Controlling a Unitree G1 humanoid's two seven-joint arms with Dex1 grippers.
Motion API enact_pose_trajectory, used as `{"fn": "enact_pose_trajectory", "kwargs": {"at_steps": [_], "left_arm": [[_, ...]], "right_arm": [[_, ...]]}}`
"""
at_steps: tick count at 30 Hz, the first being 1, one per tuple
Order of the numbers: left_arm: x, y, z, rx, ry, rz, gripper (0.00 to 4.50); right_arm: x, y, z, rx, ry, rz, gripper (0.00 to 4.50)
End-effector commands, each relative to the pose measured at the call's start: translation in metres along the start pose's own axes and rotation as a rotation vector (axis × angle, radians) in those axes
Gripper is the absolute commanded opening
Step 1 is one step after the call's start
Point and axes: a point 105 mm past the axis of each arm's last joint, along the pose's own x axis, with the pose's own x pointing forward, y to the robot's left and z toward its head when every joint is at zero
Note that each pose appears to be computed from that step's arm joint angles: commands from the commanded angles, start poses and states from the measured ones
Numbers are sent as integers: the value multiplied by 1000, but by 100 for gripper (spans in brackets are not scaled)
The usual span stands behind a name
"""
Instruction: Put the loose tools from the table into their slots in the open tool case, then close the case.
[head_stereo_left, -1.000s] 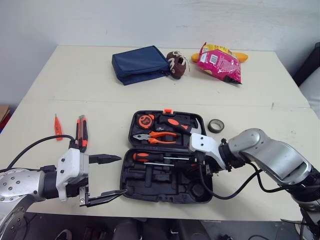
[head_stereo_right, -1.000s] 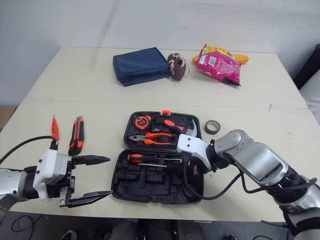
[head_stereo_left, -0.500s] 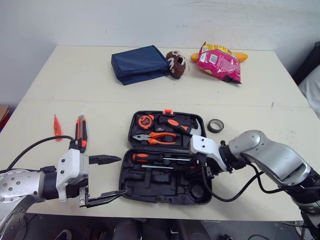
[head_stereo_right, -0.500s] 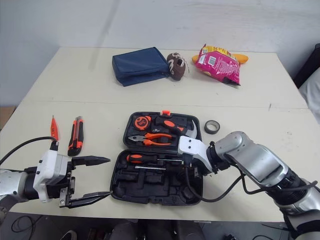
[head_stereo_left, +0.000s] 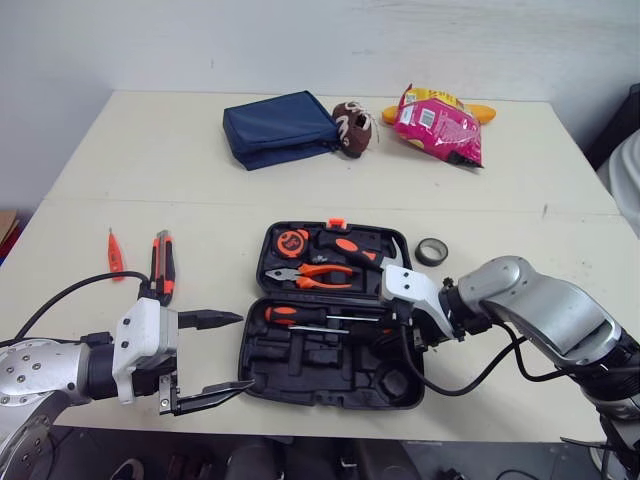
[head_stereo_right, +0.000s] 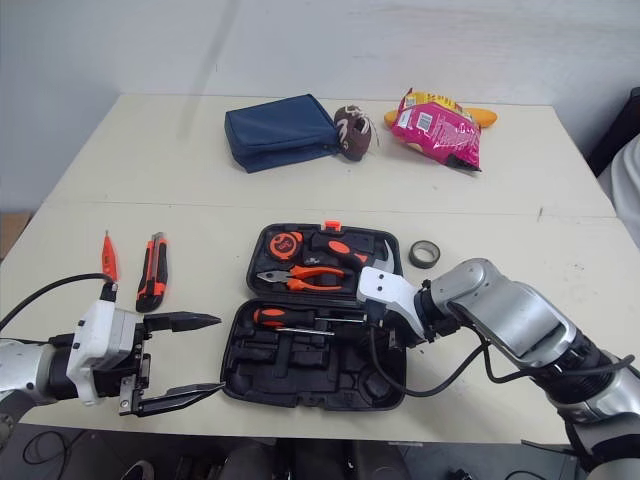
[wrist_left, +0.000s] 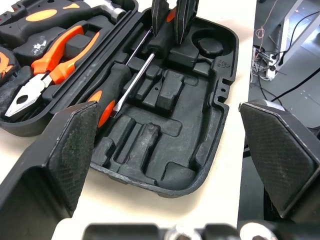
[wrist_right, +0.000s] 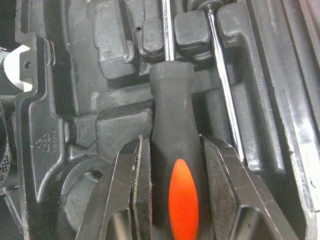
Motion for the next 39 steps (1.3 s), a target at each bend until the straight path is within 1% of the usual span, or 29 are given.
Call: {"fn": "enact_pose_trajectory", "kwargs": {"at_steps": [1, 2, 3, 4, 9, 14, 19, 21, 23, 25, 26, 28, 30, 33, 39], "left_arm": [[2, -4, 7, 31, -17, -10, 450], [1, -4, 7, 31, -17, -9, 450], [1, -3, 7, 31, -17, -9, 450], [1, -3, 7, 32, -16, -9, 450], [1, -4, 7, 28, -14, -11, 450], [-1, -5, 7, 24, -11, -9, 450], [-1, -5, 7, 23, -12, -7, 450], [-1, -5, 7, 23, -12, -6, 450], [-1, -4, 7, 26, -14, -6, 450], [0, -2, 7, 29, -17, -6, 450], [0, -2, 7, 31, -19, -5, 450], [1, -1, 8, 33, -22, -5, 450], [2, 0, 8, 34, -23, -6, 450], [2, 1, 8, 36, -22, -6, 450], [1, 2, 8, 30, -14, -11, 450]], "right_arm": [[2, 0, 0, -4, 7, -9, 153], [2, 0, 1, -11, 2, -9, 209], [2, 0, 2, -16, -2, -10, 240], [1, 0, 4, -18, -20, -13, 291], [-2, 4, 8, -35, -51, 24, 291], [-14, 10, 17, -65, -142, 94, 291], [-29, -1, 17, -101, -212, 94, 291], [-32, 1, 24, -129, -309, 121, 291], [-29, 7, 35, -119, -446, 162, 240], [-26, 11, 44, -144, -558, 176, 168], [-24, 11, 46, -165, -592, 163, 111], [-16, 7, 43, -183, -621, 114, 12], [-8, -1, 37, -173, -665, 61, 4], [6, -2, 24, -238, -623, 47, 4], [21, -2, 12, -241, -552, 68, 4]]}}
